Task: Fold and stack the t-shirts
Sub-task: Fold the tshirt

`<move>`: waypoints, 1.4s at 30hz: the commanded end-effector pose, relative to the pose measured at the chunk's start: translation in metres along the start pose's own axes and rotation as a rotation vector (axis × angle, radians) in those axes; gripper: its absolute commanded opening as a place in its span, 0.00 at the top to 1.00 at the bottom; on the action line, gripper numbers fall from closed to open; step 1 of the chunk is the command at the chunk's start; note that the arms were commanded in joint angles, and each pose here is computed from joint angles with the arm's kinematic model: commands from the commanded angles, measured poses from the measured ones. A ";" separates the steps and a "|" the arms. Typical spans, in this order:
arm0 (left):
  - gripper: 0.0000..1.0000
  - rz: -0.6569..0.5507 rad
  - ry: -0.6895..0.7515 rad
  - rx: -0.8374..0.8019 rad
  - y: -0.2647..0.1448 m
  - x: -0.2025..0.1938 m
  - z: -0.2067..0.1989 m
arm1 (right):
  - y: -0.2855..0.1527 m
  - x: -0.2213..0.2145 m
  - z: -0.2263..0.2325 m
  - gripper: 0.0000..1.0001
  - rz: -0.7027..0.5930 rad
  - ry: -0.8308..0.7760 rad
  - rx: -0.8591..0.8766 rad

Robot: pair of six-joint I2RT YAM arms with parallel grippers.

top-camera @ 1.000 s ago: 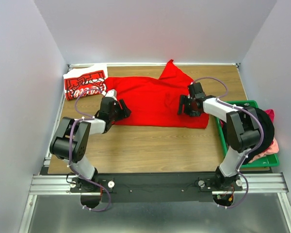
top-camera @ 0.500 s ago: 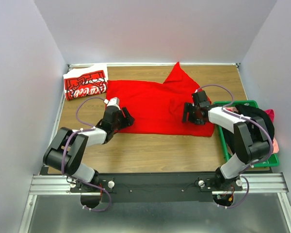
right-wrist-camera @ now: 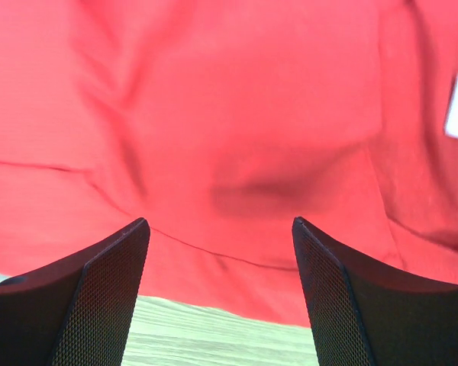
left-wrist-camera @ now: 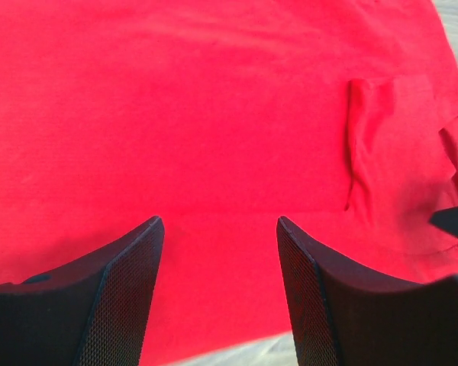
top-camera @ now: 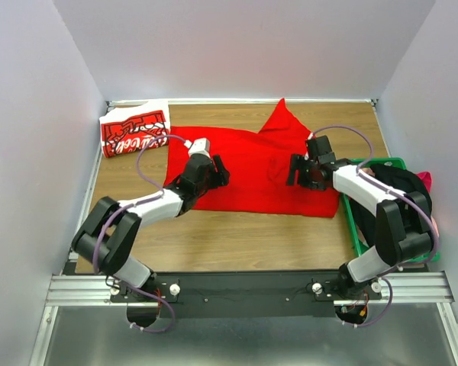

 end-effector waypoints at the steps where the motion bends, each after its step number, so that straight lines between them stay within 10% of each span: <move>1: 0.31 0.043 0.035 0.026 0.023 -0.015 0.002 | -0.006 0.016 0.015 0.18 -0.030 -0.040 0.100; 30: 0.30 0.183 -0.123 0.090 -0.040 -0.107 0.021 | -0.006 -0.092 -0.024 0.18 0.150 0.104 0.113; 42: 0.30 0.082 -0.202 0.043 -0.090 -0.083 0.015 | -0.035 -0.085 -0.008 0.18 0.110 0.102 0.186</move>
Point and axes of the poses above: each gripper's point midway between its finger pads, its own y axis out along the fingers, its own z axis along the line the jaws close on, x = y × z, the point moved 10 cm from there along -y, back along the fingers, and after that the axes turned 4 degrees about y, right-handed, at the moved point
